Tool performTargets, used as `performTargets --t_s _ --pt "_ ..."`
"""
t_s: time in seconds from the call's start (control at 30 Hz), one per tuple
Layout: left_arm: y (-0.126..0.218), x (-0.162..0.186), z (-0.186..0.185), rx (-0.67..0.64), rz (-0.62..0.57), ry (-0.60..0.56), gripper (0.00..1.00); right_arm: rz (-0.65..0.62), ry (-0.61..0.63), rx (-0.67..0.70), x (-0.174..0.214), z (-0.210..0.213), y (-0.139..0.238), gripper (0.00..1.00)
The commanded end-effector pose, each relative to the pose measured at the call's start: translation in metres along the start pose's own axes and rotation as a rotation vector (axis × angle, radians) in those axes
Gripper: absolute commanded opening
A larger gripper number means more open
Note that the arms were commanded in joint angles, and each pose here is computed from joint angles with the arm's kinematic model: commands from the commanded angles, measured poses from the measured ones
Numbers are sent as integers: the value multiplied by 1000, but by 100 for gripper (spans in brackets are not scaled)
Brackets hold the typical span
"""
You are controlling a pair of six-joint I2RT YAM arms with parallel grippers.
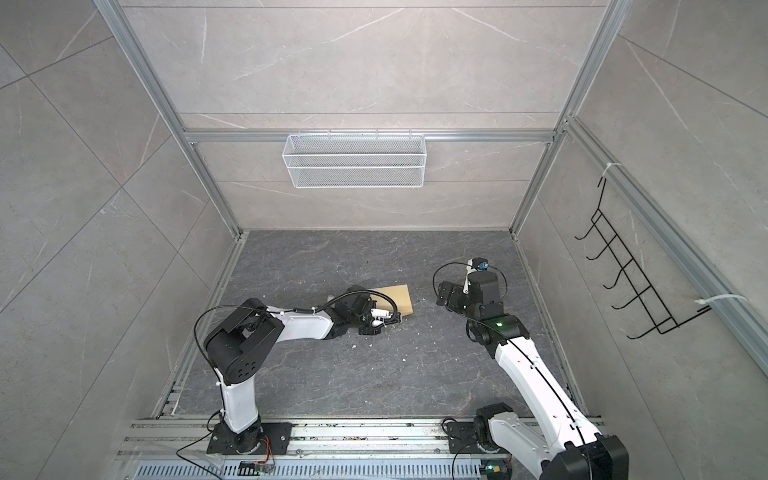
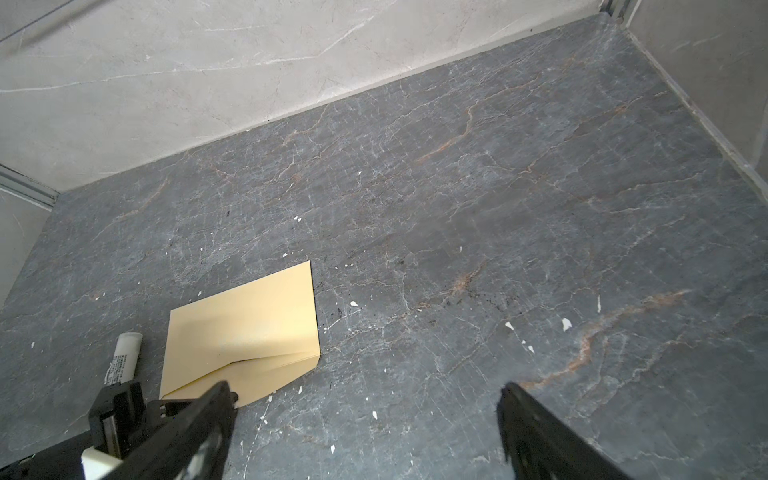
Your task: Place the letter into the envelope and seal it
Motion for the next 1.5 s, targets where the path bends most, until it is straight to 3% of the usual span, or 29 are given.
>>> performTargets --t_s 0.0,0.27,0.43,0.5,0.63,0.73,0.87,1.03,1.47 --pt "-2 -3 -6 22 -33 14 0 14 17 2 5 -2 0 99" --pt "13 -12 -1 7 -52 36 4 18 23 -4 5 -1 1 99" --pt "33 -26 14 -61 -82 68 35 22 26 -34 5 3 1 99" --pt "46 -33 20 -91 -103 89 55 32 28 -55 5 7 0 99" --pt "74 -47 31 -164 -154 139 70 69 18 -123 10 17 -6 99" --pt "99 -56 39 -230 -199 211 89 132 -13 -189 15 28 -17 99" --pt "133 -55 51 -362 -230 359 99 215 -81 -289 27 43 -39 99" --pt "164 -32 61 -515 -152 594 100 286 -157 -348 43 52 -73 99" --pt "207 19 51 -719 -100 918 100 413 -247 -405 83 58 -118 99"
Point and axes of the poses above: each gripper's point midway between its finger pads, its own y axis back along the fingers, its own z axis along the line the jaws close on, x = y × z, the point moved 3 cm from there along y, back along the fingers
